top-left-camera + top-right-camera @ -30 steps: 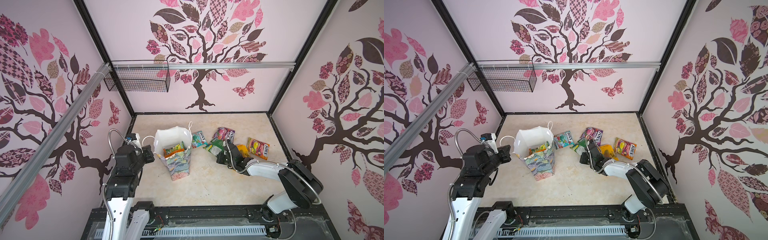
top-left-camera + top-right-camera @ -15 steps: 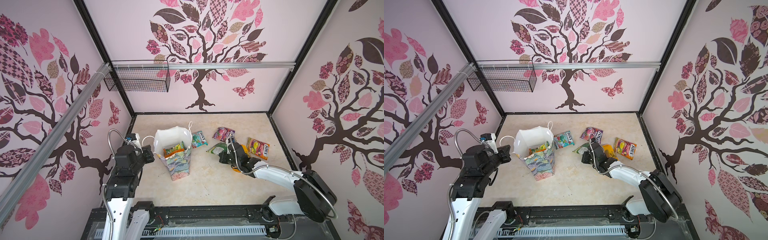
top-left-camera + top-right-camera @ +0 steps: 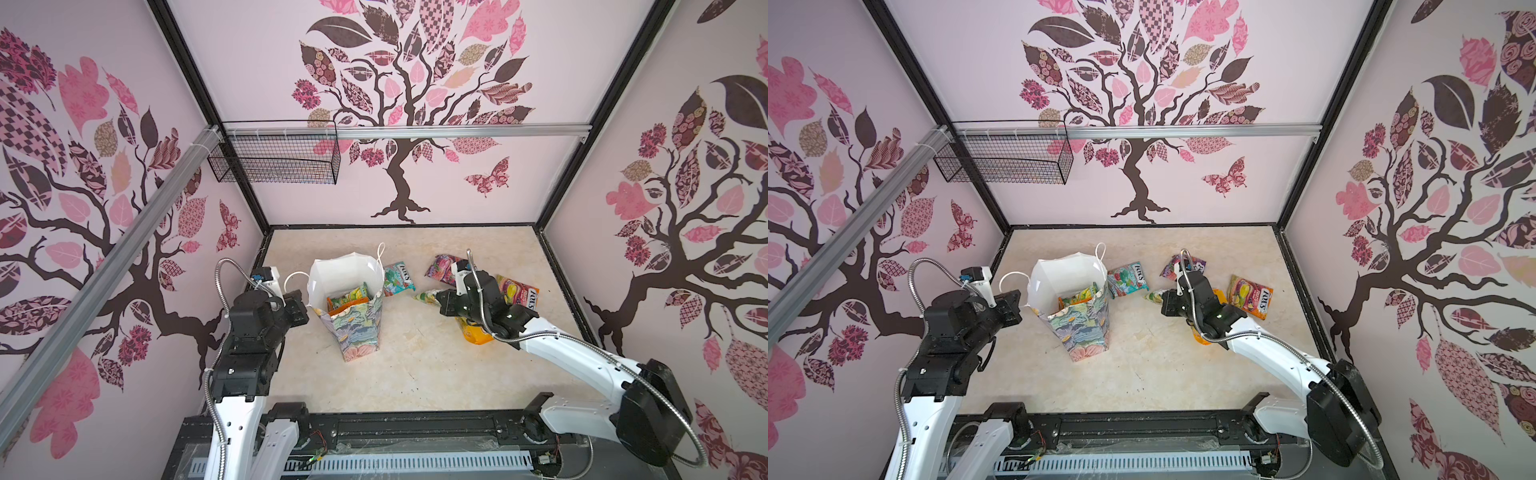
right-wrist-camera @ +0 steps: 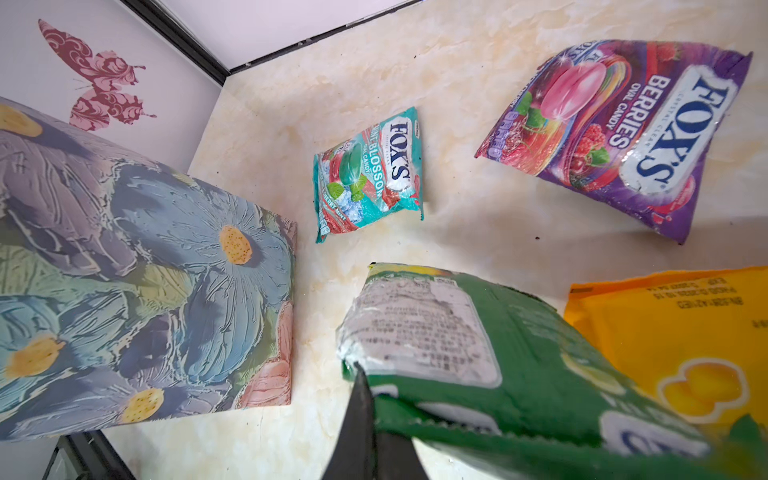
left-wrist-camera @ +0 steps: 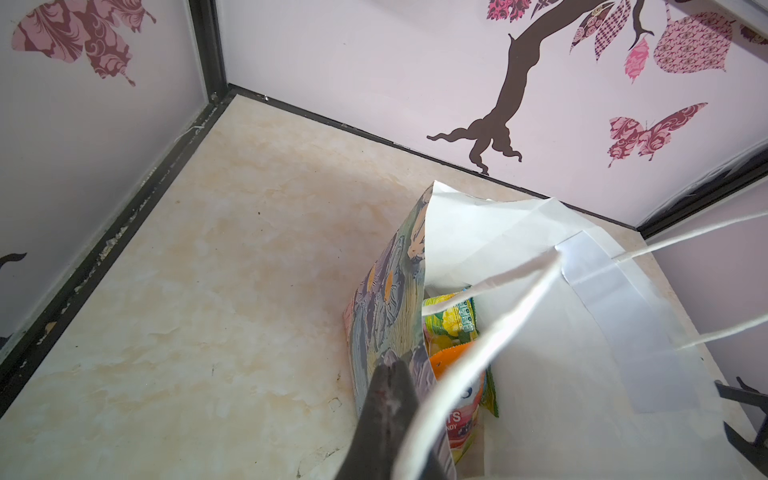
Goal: Place the snacks into the paper bag
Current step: 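Lift the green tea bag with the right gripper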
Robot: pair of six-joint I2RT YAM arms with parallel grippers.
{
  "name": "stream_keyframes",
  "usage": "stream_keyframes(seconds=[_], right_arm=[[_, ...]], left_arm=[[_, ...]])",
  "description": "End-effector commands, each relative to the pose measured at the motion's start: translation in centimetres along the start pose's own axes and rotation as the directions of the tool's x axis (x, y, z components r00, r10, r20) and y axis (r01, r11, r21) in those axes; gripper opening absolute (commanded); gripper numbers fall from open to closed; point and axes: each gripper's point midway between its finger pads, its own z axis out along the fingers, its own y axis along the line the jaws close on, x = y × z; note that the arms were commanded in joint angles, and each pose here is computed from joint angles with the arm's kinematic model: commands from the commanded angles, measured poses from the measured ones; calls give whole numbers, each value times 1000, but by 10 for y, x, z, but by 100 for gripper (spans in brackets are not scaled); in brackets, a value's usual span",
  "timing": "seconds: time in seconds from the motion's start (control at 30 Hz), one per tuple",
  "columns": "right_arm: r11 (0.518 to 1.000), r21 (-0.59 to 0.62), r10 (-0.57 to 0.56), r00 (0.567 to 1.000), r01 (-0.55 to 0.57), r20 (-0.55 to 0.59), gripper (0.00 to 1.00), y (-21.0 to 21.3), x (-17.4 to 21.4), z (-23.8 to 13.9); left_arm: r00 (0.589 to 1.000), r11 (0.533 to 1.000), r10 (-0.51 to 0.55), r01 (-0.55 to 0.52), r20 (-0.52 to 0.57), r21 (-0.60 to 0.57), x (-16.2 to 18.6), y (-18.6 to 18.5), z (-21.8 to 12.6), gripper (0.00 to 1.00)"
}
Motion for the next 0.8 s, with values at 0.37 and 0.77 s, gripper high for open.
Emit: stream_keyframes(seconds=[0.37,0.77], right_arm=[[985,-93,-140,989,145,52,0,46,-30,-36],[956,-144,-243,965,255,95,0,95,-42,-72]], left_arm=[[1000,1000,5,-6,25,16,-8,-4,-5,3],[999,1000,13,-13,35,14,-11,-4,-8,3]])
